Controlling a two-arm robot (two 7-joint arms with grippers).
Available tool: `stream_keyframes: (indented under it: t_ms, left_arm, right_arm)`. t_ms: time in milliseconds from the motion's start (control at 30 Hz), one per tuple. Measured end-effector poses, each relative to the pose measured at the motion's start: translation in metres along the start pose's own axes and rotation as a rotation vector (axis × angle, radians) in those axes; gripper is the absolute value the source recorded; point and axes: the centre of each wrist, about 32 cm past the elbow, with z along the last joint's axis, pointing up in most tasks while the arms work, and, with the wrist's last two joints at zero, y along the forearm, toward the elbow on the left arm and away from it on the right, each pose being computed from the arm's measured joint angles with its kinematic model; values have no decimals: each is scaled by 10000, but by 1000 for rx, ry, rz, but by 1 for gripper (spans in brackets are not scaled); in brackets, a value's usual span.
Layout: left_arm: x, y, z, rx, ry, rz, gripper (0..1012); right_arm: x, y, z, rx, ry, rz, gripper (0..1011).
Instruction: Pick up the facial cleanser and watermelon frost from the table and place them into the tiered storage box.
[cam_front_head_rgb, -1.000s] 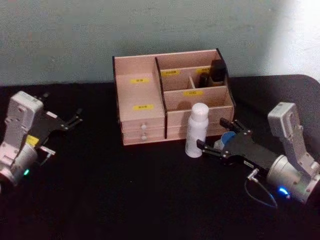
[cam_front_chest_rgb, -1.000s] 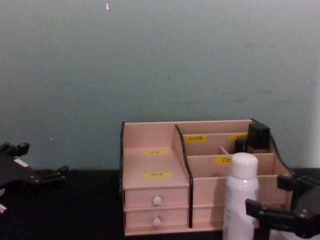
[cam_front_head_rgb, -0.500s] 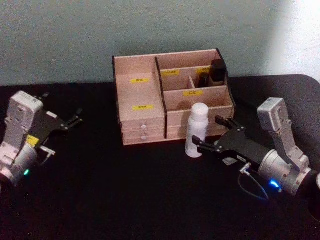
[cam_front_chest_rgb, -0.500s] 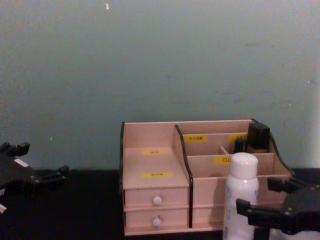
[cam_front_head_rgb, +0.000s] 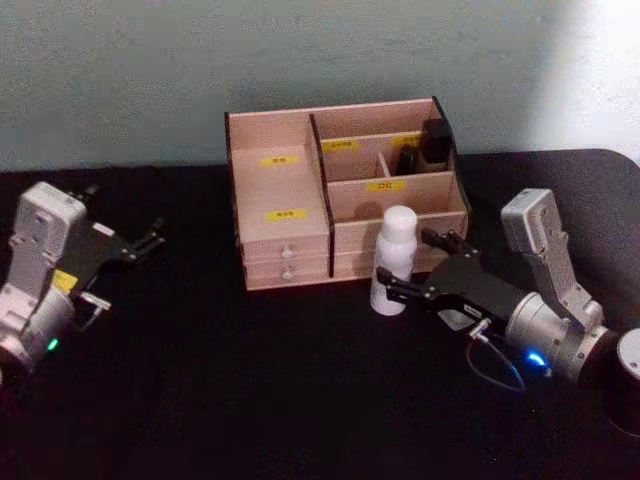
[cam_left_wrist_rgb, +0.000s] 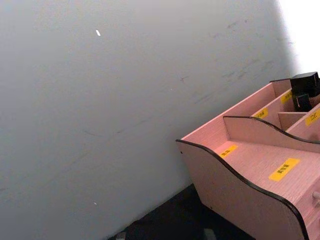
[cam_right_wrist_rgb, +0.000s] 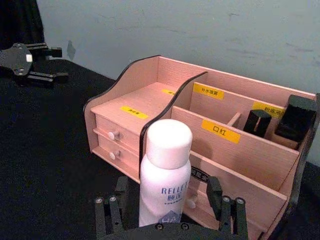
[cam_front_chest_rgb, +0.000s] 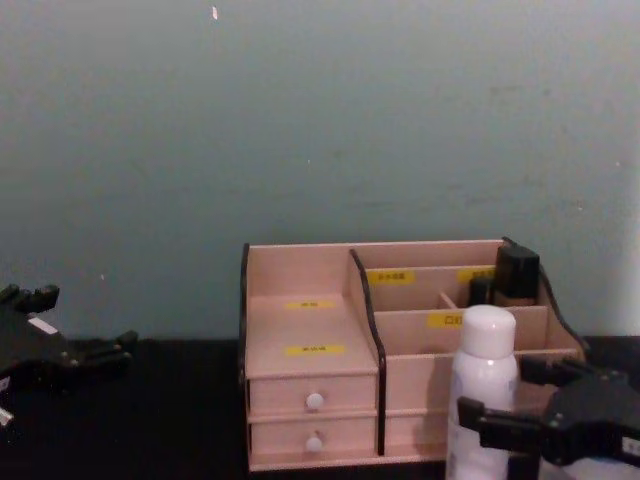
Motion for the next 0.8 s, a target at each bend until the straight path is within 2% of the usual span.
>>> stream_keyframes:
  t_ms: [800]
  left_arm:
    - [0, 0, 0, 0, 0, 0, 1001]
  right_arm:
    - [45, 199, -28, -15, 41, 9, 1003]
